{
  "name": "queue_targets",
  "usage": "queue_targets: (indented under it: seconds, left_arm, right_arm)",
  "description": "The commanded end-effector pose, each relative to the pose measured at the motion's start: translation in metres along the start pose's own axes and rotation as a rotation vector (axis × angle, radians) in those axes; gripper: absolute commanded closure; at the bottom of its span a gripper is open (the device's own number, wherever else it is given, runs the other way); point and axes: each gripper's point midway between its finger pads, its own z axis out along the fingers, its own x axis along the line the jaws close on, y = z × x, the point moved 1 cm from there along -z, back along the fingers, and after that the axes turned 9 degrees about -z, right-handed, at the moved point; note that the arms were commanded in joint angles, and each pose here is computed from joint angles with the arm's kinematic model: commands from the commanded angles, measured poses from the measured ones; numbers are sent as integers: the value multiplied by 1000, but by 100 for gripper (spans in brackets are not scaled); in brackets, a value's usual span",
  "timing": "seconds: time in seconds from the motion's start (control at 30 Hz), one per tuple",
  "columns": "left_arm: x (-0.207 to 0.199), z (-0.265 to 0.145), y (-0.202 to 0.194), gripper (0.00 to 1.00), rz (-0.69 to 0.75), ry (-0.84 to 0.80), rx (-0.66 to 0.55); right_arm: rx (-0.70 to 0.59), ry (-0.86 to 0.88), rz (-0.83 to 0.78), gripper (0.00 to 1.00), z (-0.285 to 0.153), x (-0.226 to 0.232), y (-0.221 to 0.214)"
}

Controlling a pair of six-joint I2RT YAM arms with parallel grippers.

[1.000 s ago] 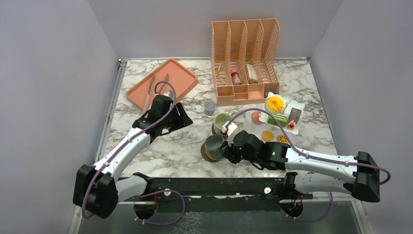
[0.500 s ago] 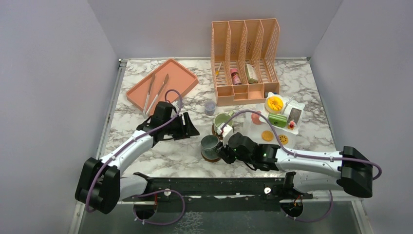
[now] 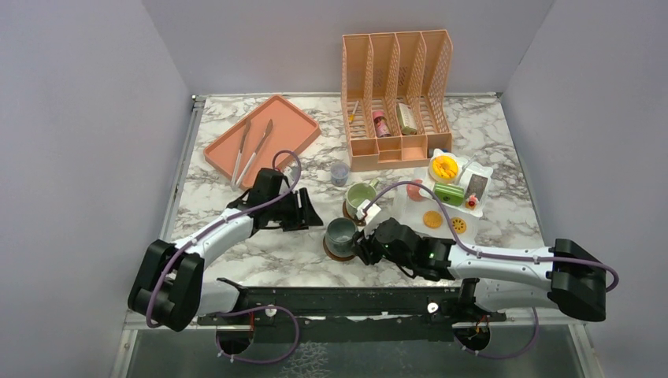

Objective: Serve the afternoon tea
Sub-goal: Place the cup on the coaster, then adjust the cup on the coaster.

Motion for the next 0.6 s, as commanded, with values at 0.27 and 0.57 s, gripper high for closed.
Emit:
queue_targets:
  seconds: [0.27,0.57]
  left_arm:
    - [22,18,-13,59,0,34,59]
    - [27,34,-25,75,7,67,91]
  right_arm:
    - [17,-24,21,63,-10,-5,-8]
    - [43,-35,12,73,-5,-6,-15]
